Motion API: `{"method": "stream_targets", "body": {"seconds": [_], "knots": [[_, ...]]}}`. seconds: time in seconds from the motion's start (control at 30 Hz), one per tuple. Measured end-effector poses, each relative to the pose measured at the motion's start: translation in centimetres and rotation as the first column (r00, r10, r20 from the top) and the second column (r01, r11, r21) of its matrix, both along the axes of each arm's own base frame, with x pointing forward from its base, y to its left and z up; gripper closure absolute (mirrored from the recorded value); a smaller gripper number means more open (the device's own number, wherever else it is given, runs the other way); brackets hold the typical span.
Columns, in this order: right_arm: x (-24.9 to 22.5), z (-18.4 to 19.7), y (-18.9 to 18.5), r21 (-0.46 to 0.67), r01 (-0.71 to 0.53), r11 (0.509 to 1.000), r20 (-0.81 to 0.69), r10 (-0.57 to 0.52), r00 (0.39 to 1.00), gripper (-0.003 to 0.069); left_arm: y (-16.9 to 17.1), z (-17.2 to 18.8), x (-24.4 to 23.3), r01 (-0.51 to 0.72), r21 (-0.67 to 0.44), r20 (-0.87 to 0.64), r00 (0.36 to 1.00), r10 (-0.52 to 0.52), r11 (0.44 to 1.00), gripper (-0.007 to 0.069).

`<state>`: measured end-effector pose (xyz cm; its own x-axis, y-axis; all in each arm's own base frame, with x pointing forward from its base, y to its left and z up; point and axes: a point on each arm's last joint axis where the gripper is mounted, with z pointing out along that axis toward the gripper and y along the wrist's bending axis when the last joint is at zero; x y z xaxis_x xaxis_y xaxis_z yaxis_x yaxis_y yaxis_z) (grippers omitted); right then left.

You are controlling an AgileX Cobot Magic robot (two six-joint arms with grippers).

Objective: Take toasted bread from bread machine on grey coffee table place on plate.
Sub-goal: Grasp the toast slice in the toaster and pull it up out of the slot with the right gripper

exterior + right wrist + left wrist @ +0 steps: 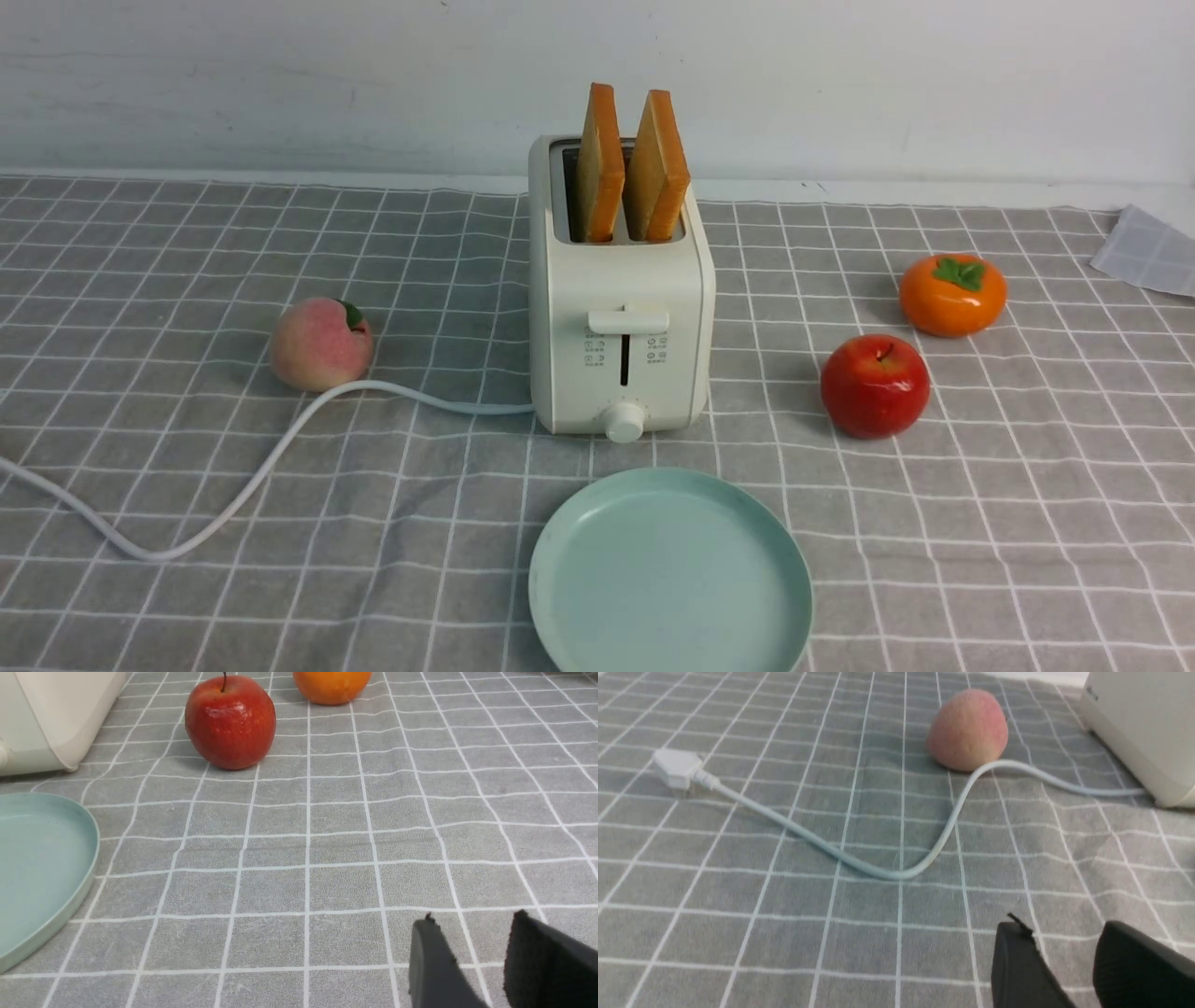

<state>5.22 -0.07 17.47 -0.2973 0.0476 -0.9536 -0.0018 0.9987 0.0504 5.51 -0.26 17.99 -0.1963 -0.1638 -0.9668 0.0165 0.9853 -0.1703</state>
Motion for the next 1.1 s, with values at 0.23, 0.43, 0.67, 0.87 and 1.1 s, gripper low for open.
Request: {"method": "stream_targets", "body": {"seconds": [0.23, 0.43, 0.67, 0.87, 1.1], "knots": [[0.2, 0.4, 0.1, 0.004, -0.01, 1.0, 0.076, 0.01, 0.997, 0.0419, 0.0, 1.2, 0.1, 0.003, -0.007, 0.127, 0.992, -0.002, 1.0, 0.0387], [0.4, 1.3, 0.2, 0.01, -0.022, 1.0, 0.171, 0.02, 0.985, 0.0419, 0.0, 1.6, 0.2, 0.004, -0.007, 0.175, 0.985, -0.003, 1.0, 0.0387], [0.4, 2.8, 0.4, 0.071, -0.045, 0.996, 0.329, 0.019, 0.944, 0.0419, -0.1, 2.8, 0.1, 0.009, -0.012, 0.301, 0.954, -0.005, 1.0, 0.0387], [0.3, 4.0, 0.5, 0.13, -0.081, 0.988, 0.457, 0.013, 0.889, 0.0419, -0.1, 3.0, 0.1, 0.011, -0.021, 0.326, 0.945, -0.003, 1.0, 0.0387], [0.0, 5.3, 0.6, 0.28, -0.158, 0.947, 0.557, -0.026, 0.83, 0.0419, 0.2, 5.5, -0.6, 0.144, -0.374, 0.55, 0.83, 0.094, 0.916, 0.0387]]}}
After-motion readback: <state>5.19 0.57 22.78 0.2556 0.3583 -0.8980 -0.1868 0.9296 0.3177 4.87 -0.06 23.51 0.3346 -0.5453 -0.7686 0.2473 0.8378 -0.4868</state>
